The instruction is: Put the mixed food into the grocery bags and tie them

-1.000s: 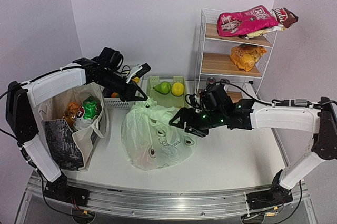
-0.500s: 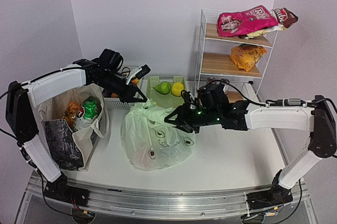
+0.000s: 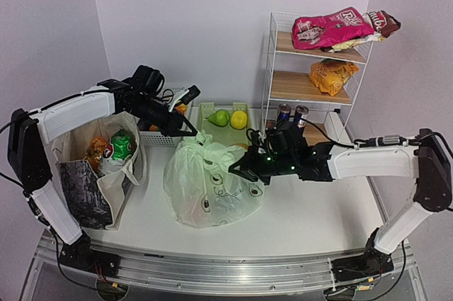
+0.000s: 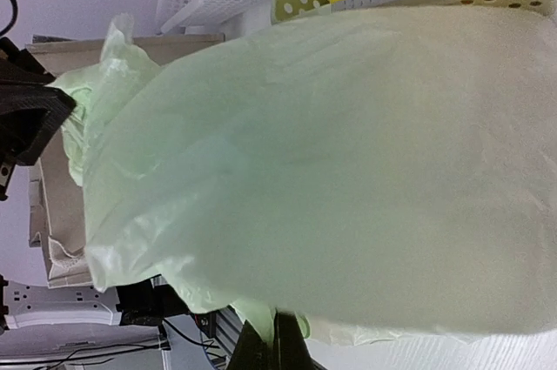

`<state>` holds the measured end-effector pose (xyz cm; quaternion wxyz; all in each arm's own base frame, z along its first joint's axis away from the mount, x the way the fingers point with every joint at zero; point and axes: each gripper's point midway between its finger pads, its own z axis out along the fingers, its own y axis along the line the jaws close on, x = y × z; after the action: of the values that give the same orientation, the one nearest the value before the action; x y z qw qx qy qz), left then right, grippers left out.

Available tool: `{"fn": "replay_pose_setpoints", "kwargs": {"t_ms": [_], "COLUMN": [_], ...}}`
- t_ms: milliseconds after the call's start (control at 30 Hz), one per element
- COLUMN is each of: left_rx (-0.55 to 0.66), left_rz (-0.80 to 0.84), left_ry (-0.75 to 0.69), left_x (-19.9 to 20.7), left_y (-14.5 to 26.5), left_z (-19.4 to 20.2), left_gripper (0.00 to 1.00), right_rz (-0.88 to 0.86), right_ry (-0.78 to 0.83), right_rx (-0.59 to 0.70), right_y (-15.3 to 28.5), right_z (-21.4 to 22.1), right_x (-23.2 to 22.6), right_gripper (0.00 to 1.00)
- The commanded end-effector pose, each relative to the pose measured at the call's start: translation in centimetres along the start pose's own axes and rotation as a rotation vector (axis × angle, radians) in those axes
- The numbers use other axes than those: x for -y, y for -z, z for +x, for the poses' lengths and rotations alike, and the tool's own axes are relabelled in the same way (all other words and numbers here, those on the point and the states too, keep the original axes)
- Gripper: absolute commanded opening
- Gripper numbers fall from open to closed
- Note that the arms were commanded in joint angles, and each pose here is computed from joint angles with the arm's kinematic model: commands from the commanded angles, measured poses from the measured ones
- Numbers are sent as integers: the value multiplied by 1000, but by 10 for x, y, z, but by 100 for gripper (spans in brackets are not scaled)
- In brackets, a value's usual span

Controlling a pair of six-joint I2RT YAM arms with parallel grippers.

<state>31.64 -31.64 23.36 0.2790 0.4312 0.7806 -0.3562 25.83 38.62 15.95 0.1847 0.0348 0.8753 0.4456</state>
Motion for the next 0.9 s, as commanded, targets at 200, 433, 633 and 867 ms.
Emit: {"fn": "replay_pose_setpoints", "kwargs": {"t_ms": [200,433,633,867], "left_rx": [66,107,169,62], "left_rz": [-138,-256,-354,-488], "left_ry": [-98,-95,-140,-166], "left_x": [-22,-45,-60,-95], "left_y": [24,32,48,38], "left_z": [-17,-33,-63,-27], "left_gripper": [0,0,0,0], "right_rz": [235,327,398,496], "right_ry": [-4,33,31,17], "right_rx": [125,92,93,80], "right_y": [57,74,81,90], "right_z": [12,23,29,42], "right_x": [86,106,129,163], "right_gripper": [0,0,0,0]}}
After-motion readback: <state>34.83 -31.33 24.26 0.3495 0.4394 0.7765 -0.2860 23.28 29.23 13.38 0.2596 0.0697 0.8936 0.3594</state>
